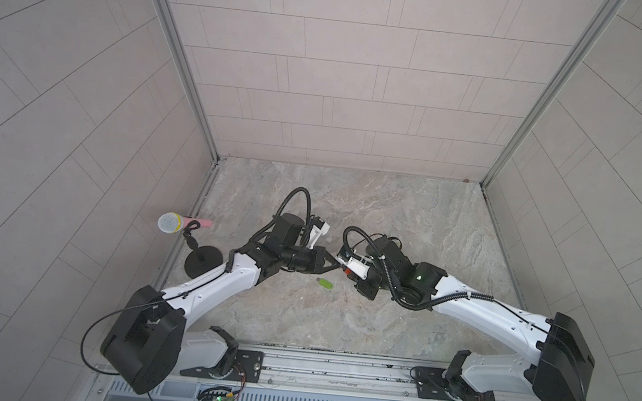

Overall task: Close the usb drive cover
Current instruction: Close the cover of the USB drive.

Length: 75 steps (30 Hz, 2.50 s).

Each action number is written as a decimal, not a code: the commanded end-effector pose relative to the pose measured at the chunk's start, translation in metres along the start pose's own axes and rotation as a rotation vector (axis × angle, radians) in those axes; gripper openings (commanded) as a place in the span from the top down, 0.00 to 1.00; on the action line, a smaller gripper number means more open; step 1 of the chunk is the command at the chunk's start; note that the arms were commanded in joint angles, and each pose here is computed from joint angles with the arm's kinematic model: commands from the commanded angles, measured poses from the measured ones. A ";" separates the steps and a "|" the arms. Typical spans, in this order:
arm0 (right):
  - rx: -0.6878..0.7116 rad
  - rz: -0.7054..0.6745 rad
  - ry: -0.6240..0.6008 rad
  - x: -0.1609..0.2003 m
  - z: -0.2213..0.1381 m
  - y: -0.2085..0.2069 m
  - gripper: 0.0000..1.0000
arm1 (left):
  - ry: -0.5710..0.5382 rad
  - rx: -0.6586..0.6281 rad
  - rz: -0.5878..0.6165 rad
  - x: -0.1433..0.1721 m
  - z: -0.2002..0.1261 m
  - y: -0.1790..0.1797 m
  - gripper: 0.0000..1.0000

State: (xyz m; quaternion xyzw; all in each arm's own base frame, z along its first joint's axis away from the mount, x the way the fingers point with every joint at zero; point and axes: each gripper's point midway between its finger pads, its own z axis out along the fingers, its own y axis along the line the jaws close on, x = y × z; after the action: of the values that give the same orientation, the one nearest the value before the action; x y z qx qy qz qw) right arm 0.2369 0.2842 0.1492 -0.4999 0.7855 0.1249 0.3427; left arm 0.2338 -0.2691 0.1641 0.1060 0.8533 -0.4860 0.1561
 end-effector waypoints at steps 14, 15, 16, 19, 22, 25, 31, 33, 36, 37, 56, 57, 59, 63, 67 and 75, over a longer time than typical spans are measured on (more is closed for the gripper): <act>-0.016 -0.021 -0.002 -0.009 0.004 0.001 0.90 | -0.016 0.046 0.049 -0.005 -0.004 -0.016 0.91; -0.016 -0.020 -0.004 -0.010 0.004 0.001 0.90 | -0.017 0.046 0.048 -0.004 -0.004 -0.015 0.91; -0.018 -0.021 -0.009 -0.012 0.003 0.002 0.90 | -0.015 0.045 0.047 -0.004 -0.003 -0.015 0.91; -0.021 -0.023 -0.035 -0.018 0.000 0.002 0.90 | -0.006 0.044 0.043 -0.002 -0.002 -0.013 0.91; -0.024 -0.025 -0.049 -0.021 -0.001 0.002 0.90 | 0.001 0.046 0.039 -0.001 -0.001 -0.012 0.91; -0.022 -0.025 -0.053 -0.024 -0.002 0.001 0.90 | 0.009 0.050 0.039 -0.001 0.000 -0.012 0.91; 0.005 -0.062 -0.081 -0.030 -0.009 -0.002 0.90 | 0.083 0.027 0.051 0.011 0.002 -0.006 0.91; 0.009 -0.079 -0.094 -0.033 -0.012 -0.003 0.90 | 0.109 0.023 0.051 0.014 0.003 -0.004 0.91; 0.006 -0.101 -0.099 -0.035 -0.015 -0.002 0.90 | 0.114 0.013 0.056 0.016 0.004 -0.002 0.91; 0.005 -0.106 -0.102 -0.036 -0.015 -0.002 0.90 | 0.115 0.012 0.059 0.015 0.004 -0.002 0.91; -0.066 -0.119 -0.290 -0.089 -0.036 0.007 0.91 | 0.160 0.037 0.061 0.026 0.009 -0.006 0.91; -0.068 -0.117 -0.300 -0.093 -0.038 0.006 0.91 | 0.163 0.039 0.061 0.027 0.010 -0.006 0.91; -0.069 -0.118 -0.318 -0.099 -0.040 0.006 0.91 | 0.166 0.051 0.060 0.028 0.010 -0.007 0.91; -0.086 -0.106 -0.366 -0.111 -0.045 0.008 0.91 | 0.165 0.059 0.055 0.028 0.010 -0.008 0.91; -0.088 -0.096 -0.424 -0.122 -0.052 0.008 0.91 | 0.168 0.060 0.049 0.028 0.011 -0.008 0.91; -0.113 -0.171 -0.456 -0.121 -0.052 0.016 0.91 | 0.185 0.100 0.039 0.029 0.012 -0.013 0.91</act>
State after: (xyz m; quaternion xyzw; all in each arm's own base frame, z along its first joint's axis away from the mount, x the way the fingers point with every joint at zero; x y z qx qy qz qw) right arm 0.2282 0.2952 0.1580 -0.5403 0.7615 0.1553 0.3227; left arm 0.2189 -0.2771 0.1651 0.1564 0.8435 -0.5005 0.1163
